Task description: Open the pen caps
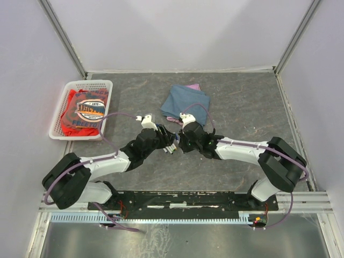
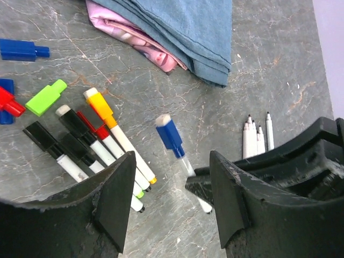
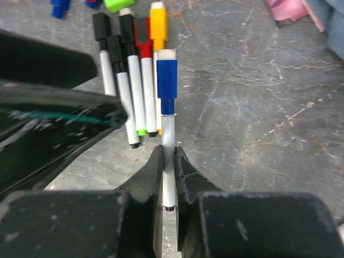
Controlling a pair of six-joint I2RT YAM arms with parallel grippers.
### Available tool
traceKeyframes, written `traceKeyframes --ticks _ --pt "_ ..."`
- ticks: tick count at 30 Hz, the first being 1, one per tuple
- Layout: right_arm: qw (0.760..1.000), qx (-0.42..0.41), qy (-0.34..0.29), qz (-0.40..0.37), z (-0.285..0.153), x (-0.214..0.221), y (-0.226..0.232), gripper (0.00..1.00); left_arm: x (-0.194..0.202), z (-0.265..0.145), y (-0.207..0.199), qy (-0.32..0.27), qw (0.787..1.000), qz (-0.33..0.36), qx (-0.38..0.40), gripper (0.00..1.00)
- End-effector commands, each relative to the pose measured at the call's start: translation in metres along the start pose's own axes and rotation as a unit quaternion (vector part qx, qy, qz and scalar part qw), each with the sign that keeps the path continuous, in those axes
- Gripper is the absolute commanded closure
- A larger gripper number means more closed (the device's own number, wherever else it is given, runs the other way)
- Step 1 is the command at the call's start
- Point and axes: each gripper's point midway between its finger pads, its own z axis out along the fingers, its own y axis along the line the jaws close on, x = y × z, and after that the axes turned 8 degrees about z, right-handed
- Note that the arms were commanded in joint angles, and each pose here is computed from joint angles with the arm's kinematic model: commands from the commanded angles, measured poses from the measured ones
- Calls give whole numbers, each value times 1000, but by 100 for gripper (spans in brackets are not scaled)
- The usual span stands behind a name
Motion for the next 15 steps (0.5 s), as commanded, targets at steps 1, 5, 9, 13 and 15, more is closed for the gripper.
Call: traceKeyframes --ticks 1,5,9,13,15 --pt "996 -71 -37 23 -14 -21 31 99 -14 6 -26 -8 997 -53 56 36" --pt "995 -90 -42 29 -19 -23 37 99 -11 9 -23 -2 996 -68 59 36" --pt "993 -109 -39 36 -21 -22 44 99 -12 10 -20 -7 994 -88 63 36" --pt "991 -119 -43 41 -23 -23 47 99 -15 10 -19 -11 993 -94 65 37" --pt "991 -123 -43 42 -24 -23 48 99 -14 10 -18 -12 993 -97 63 37"
